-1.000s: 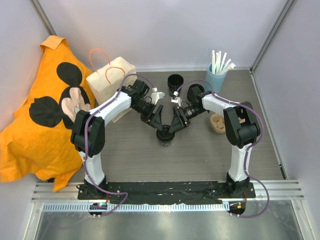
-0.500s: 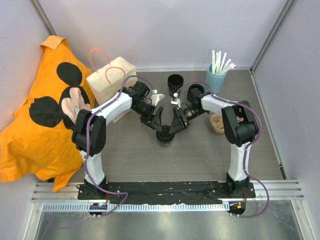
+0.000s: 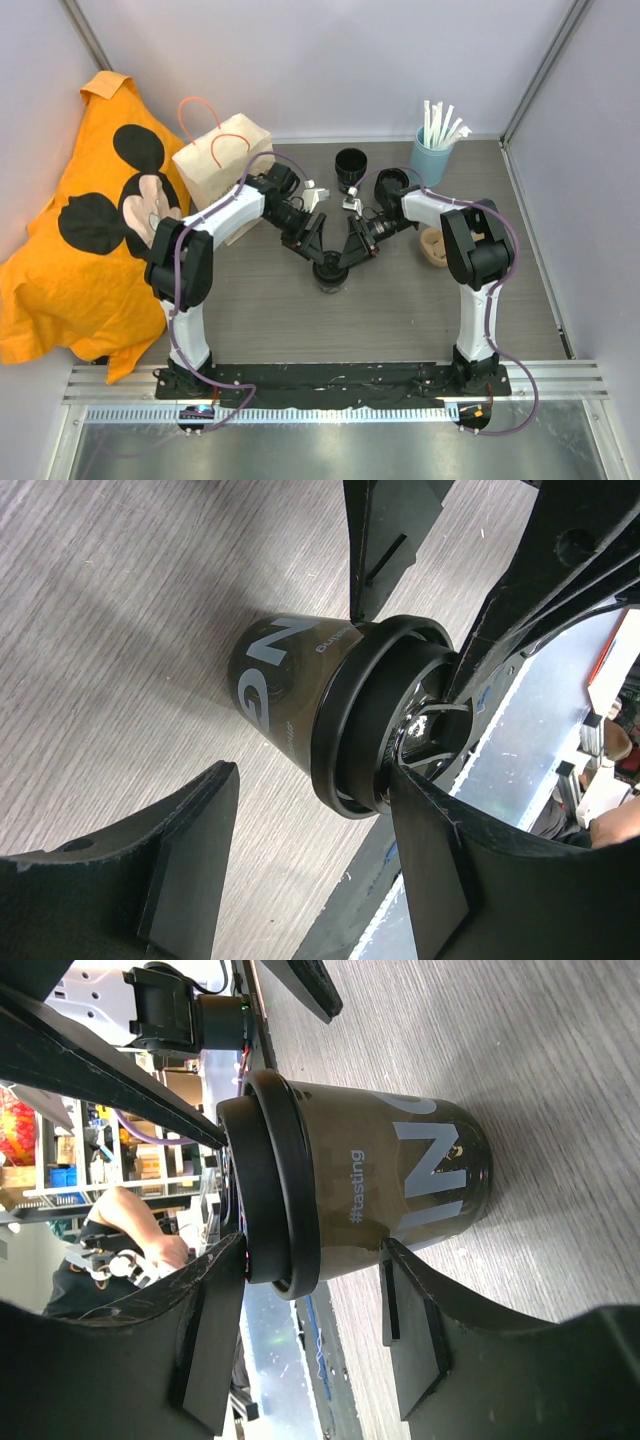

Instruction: Pack the takeout coffee

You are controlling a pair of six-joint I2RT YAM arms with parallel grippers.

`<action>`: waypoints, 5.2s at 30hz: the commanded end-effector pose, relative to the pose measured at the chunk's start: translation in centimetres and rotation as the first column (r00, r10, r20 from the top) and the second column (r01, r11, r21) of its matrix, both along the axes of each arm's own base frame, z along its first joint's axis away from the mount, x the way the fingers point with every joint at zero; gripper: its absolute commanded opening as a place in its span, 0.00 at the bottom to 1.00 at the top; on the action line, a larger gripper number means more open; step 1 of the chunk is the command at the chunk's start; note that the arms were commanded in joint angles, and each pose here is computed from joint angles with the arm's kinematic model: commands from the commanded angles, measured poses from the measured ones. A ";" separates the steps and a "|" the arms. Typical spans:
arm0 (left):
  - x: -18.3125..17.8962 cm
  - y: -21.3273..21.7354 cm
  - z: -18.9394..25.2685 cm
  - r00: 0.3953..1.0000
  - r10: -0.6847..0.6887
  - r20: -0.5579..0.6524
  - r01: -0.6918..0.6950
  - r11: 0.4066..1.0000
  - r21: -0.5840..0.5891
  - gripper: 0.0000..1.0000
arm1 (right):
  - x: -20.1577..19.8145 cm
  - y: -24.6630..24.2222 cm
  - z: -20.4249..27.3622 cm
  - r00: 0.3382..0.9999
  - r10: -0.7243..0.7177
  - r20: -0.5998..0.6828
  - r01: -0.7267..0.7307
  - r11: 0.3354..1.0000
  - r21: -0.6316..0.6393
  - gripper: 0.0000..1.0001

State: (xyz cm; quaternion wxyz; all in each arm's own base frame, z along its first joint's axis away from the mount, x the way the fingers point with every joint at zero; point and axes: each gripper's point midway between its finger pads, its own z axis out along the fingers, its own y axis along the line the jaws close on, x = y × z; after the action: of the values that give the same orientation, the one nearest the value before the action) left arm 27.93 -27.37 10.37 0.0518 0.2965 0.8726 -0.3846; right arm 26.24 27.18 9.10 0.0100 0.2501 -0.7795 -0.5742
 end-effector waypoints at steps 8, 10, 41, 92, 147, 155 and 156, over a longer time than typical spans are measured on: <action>0.3 1.1 -3.9 1.000 -0.012 0.011 0.011 0.993 0.122 0.64 | 1.0 -0.1 -2.2 0.997 -0.019 0.074 0.025 0.997 -0.079 0.58; 0.5 0.5 -2.9 0.999 -0.019 0.030 0.017 0.996 0.087 0.64 | 1.2 0.1 -1.1 0.995 -0.019 0.095 0.025 0.998 -0.057 0.59; 3.3 -2.4 2.5 0.997 -0.015 0.073 0.024 0.992 -0.122 0.64 | 1.2 0.4 2.7 0.993 -0.011 0.120 0.011 1.000 0.000 0.73; 3.0 -1.9 0.6 0.987 -0.057 0.153 0.063 0.997 -0.040 0.64 | 2.1 0.3 1.6 0.985 -0.047 0.168 0.063 0.994 -0.092 0.60; -5.4 1.7 5.4 0.997 -0.077 -0.013 0.075 0.987 -0.143 0.73 | -0.5 -0.3 2.9 0.986 -0.004 0.164 0.014 0.998 -0.058 0.75; -4.5 1.6 4.5 0.999 -0.015 -0.028 0.011 0.989 -0.148 0.87 | -0.7 -0.4 2.8 0.987 -0.009 0.162 0.019 0.998 -0.059 0.76; -4.5 1.7 4.4 0.999 -0.002 -0.036 -0.003 0.990 -0.144 0.88 | -0.7 -0.4 2.9 0.987 -0.012 0.161 0.022 0.998 -0.058 0.75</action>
State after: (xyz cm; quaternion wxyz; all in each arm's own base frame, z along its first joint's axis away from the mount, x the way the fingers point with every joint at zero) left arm 22.78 -25.67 13.88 0.0315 0.2994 0.8435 -0.4447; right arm 25.69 26.55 9.99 -0.0207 0.2686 -0.8075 -0.5247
